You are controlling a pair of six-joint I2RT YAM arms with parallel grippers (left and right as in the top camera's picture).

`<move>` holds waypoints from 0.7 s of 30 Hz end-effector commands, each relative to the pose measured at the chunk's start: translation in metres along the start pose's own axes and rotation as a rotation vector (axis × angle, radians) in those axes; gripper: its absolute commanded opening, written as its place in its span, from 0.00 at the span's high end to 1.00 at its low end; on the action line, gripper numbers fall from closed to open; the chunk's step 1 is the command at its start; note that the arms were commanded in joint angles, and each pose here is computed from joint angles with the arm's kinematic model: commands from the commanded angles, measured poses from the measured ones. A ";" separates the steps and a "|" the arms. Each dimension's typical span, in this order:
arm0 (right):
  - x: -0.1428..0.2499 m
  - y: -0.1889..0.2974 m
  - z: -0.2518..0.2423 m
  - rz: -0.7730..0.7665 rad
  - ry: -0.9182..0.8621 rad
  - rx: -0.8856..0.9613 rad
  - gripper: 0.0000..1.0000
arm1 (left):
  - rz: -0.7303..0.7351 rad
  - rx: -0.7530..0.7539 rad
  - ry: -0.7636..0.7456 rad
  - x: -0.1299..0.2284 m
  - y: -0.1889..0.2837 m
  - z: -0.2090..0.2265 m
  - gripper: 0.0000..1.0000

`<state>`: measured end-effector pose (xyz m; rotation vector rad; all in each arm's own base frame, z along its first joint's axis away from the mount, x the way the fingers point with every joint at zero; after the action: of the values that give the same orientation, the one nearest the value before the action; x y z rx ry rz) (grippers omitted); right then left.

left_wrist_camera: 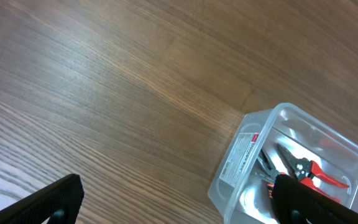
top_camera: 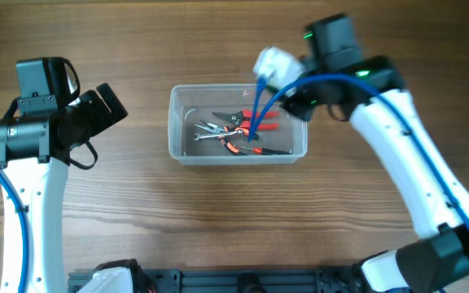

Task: Pack container
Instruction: 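Carry the green screwdriver over the container and lower it in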

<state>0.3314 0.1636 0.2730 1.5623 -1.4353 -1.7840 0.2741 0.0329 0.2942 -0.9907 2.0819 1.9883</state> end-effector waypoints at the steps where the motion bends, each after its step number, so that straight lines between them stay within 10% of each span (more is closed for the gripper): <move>1: 0.007 -0.040 0.012 0.084 0.130 -0.095 0.95 | 0.018 0.010 -0.020 0.002 0.000 -0.002 0.00; 14: 0.052 -0.141 0.019 0.319 0.075 -0.302 0.95 | 0.029 0.007 -0.019 0.004 0.000 -0.001 0.00; 21: 0.062 -0.158 0.021 0.359 0.036 -0.329 0.75 | 0.037 0.004 -0.020 0.005 0.000 -0.001 0.00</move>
<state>0.3476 0.1894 0.1135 1.1212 -1.2360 -1.6590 0.2700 0.0324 0.2918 -0.9686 2.1003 2.0113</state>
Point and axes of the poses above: each gripper's point midway between its finger pads, its own y axis back along the fingers, its own z axis along the line the jaws close on, x = y × z, the point moved 8 cm from there along y, back along the fingers, and after that the axes turned 8 degrees about -y, right-handed, at the moved point
